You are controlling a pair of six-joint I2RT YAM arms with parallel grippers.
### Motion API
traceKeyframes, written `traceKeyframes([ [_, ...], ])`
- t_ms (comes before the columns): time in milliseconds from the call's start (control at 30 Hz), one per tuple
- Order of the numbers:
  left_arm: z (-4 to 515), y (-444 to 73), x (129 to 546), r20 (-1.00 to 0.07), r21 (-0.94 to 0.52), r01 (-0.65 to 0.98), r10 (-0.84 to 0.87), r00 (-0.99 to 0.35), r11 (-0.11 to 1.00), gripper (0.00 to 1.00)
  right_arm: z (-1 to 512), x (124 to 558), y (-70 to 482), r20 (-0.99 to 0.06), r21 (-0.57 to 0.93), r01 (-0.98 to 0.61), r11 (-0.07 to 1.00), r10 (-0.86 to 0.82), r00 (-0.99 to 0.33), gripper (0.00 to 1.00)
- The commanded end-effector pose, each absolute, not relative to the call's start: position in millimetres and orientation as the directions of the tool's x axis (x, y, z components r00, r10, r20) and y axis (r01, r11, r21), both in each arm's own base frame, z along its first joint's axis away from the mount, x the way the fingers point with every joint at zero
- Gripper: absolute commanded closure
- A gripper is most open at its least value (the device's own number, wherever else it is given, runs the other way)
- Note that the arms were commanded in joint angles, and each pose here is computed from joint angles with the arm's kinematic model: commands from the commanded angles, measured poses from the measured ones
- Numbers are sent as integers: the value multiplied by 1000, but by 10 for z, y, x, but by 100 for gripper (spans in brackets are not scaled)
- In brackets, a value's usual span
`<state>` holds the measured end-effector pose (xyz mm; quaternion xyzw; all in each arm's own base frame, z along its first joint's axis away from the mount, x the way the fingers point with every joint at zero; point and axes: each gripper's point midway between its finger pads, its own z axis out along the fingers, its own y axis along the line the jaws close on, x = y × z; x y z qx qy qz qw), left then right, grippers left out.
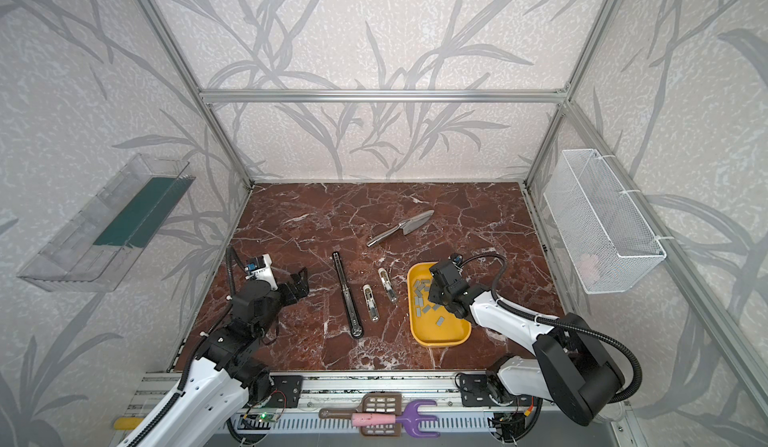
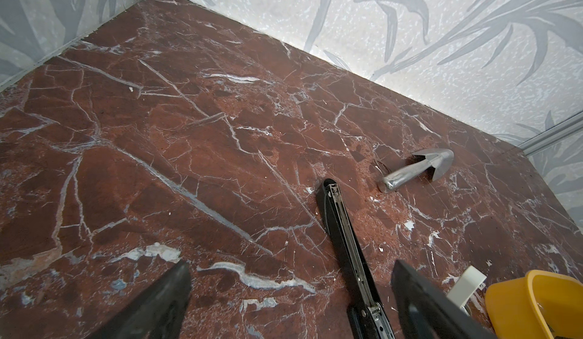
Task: Load the staples into the stapler
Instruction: 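Close the right gripper on a grey staple strip in the tray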
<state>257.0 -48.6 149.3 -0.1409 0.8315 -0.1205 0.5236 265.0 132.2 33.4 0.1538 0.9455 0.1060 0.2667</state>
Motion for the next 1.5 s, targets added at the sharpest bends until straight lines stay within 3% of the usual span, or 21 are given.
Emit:
traceKeyframes([
  [0, 1486, -482, 2558, -842, -348, -101, -358, -403, 932, 1, 319, 2687, 1222, -458, 275, 358, 892, 449, -767, 65],
  [800, 1503, -476, 2548, -848, -352, -95, -360, -389, 931, 1, 59, 2755, 1264, -417, 220, 398, 891, 455, -787, 63],
  [1200, 1516, -476, 2539, -851, -356, -89, -362, -381, 930, 1, 363, 2798, 1353, -480, 209, 211, 955, 288, -828, 64],
  [1467, 1514, -489, 2534, -850, -360, -81, -362, -383, 929, 1, 318, 2799, 1380, -462, 160, 160, 974, 217, -860, 67],
])
